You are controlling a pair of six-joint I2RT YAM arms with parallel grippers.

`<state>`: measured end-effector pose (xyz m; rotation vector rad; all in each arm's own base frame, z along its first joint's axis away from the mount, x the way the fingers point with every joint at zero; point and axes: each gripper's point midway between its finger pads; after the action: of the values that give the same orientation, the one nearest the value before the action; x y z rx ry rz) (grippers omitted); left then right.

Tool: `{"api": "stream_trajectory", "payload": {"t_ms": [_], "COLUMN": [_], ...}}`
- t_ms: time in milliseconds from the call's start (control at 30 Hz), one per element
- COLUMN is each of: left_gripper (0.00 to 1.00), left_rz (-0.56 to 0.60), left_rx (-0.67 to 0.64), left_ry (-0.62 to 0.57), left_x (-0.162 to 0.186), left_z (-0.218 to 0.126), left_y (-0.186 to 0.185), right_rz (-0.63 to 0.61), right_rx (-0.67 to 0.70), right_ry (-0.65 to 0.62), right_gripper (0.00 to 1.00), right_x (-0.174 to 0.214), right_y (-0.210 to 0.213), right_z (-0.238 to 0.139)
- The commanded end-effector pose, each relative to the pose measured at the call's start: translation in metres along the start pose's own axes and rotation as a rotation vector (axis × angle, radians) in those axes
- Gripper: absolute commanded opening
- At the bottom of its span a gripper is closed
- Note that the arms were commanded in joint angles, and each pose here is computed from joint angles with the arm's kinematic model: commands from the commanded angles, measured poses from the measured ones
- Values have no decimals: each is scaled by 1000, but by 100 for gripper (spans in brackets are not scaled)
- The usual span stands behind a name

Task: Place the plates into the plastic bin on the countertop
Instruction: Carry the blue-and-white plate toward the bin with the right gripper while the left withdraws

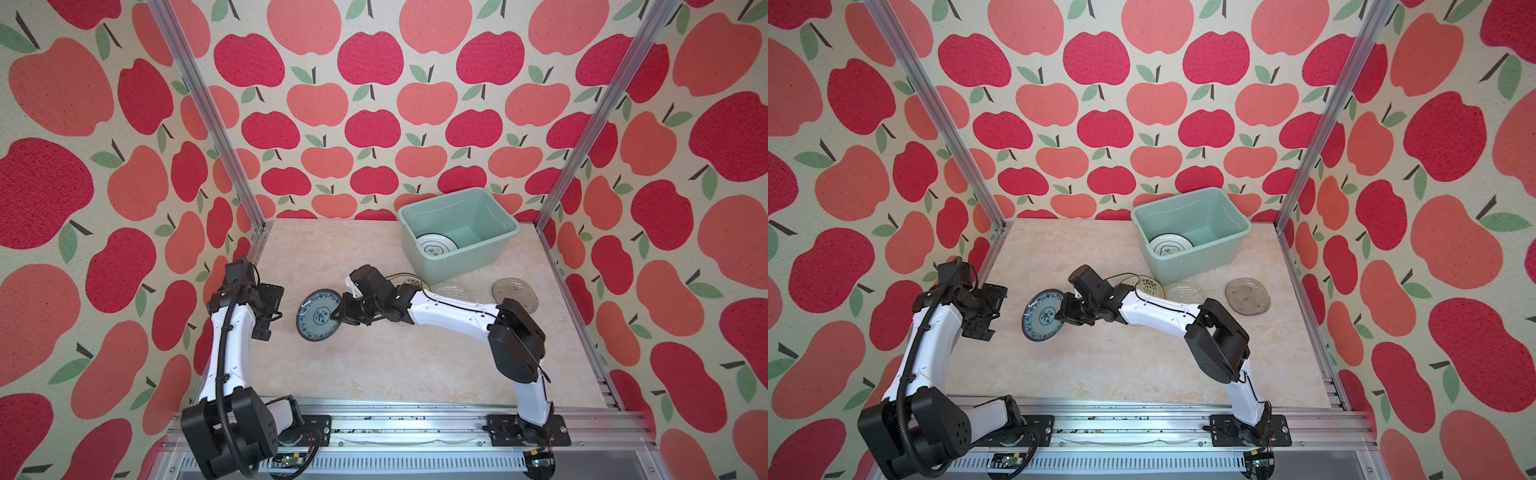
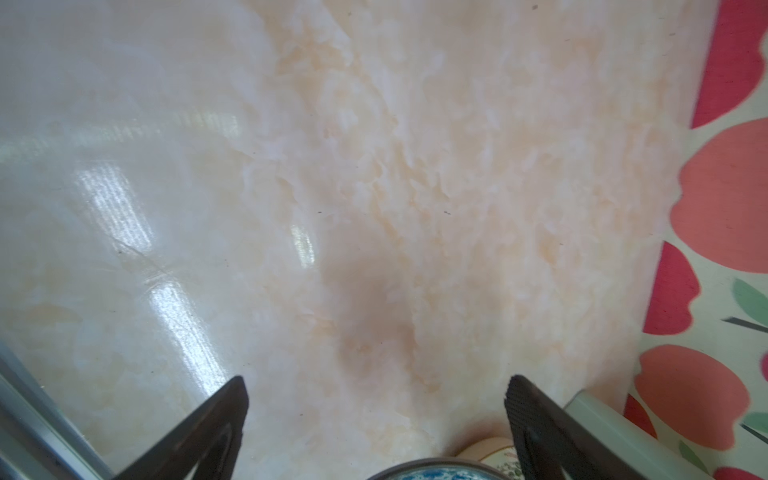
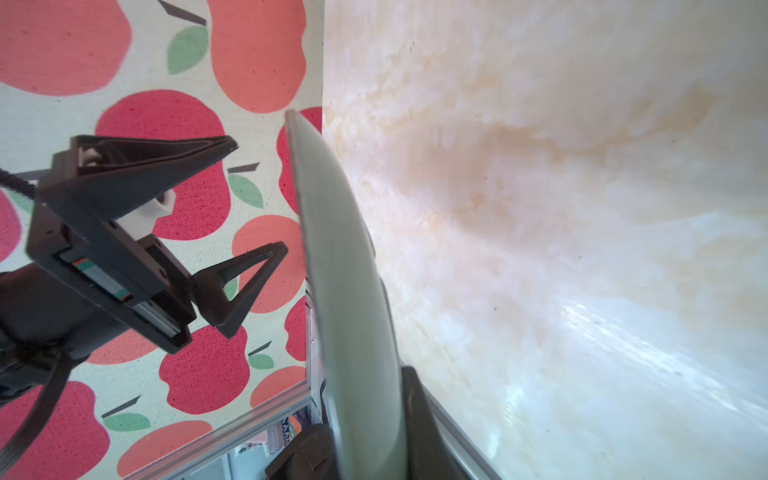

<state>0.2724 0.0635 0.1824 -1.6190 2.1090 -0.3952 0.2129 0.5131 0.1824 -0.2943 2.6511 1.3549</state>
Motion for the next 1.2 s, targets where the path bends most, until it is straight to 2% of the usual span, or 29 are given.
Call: {"api": "stream_trajectory", "payload": {"t_ms": [0,167,233,367,567,767,900,1167], "left_gripper": [100,100,100,99,99,99,99,99], "left_rz": [95,244,320,488,714,878,943,1029], "left_rx": [140,408,460,477,430,350,293,245], "left_ry": [-28,-23,3,56,99,138,182,238], "left_x": [11,46,64,96,130,151,163,193], "left_z": [-39,-76,-83,-84,-64,-36,-15,19], "left_y": [-24,-72,-84,-100,-124,-140,-142,-146], "right_rz": [-130,-204,-213,-246,-202,-154,-138,-151], "right_rx": [105,87,64,68,100,150,206,283], "right_ry": [-39,-130,-167,-261,-367,-437,-442,-362], "right_gripper": [6,6,7,7,7,7,7,7], "right_x": [-19,-65,-86,-130,-187,-239,-266,-291], "right_y": [-21,-22,-22,-29,-71,-127,-164,-218], "right_z": [-55,-138,-170,-231,-287,-316,-322,-291]}}
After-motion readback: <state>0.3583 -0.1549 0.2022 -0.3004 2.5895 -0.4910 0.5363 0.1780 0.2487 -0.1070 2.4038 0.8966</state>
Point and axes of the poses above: each gripper's point midway between its finger pads, its own z axis out along the fingers, its own y axis along the line the jaws close on, x = y × z, and after that the axes turned 1 degree about -z, right-handed
